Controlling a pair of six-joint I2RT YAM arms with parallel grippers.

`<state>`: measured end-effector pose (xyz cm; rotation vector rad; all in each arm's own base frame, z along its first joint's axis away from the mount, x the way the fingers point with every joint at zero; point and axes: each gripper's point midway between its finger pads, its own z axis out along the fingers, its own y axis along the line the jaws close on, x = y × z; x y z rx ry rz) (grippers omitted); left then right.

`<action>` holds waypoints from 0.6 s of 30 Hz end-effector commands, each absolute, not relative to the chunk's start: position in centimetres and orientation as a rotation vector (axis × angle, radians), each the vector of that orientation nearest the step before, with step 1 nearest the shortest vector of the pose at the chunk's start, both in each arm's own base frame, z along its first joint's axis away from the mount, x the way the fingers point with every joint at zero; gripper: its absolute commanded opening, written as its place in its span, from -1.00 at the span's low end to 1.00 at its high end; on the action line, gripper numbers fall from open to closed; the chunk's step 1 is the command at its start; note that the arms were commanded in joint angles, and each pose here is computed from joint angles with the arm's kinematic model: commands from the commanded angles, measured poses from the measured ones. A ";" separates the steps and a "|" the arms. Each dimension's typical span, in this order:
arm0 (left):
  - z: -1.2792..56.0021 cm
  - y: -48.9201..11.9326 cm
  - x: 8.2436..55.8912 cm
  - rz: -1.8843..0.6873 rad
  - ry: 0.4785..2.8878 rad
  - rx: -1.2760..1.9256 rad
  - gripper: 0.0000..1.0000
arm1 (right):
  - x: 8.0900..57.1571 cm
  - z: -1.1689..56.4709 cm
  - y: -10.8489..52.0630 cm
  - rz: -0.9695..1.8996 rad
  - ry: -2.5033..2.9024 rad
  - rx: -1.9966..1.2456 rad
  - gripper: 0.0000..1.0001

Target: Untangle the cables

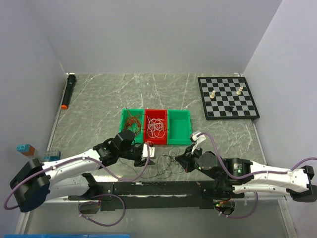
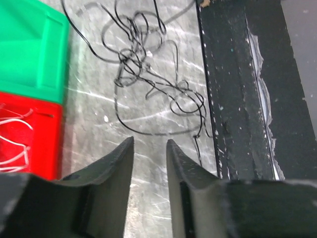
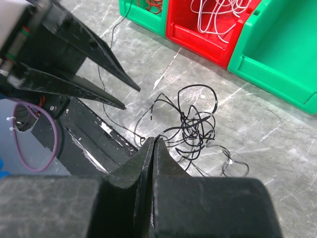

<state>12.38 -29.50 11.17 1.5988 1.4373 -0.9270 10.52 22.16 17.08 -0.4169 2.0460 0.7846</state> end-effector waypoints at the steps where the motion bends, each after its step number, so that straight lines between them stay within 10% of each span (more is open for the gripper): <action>1: 11.9 -30.1 12.1 -0.957 1.383 1.578 -0.28 | 10.7 19.6 22.6 0.839 2.000 -0.369 -1.00; 6: 13.4 -31.1 14.4 -0.940 1.461 1.385 0.63 | 10.4 19.9 23.0 0.875 1.984 -0.384 -1.00; 18: 11.8 -32.4 12.8 -1.083 1.517 1.406 0.61 | 10.0 20.8 23.7 0.928 1.952 -0.420 -1.00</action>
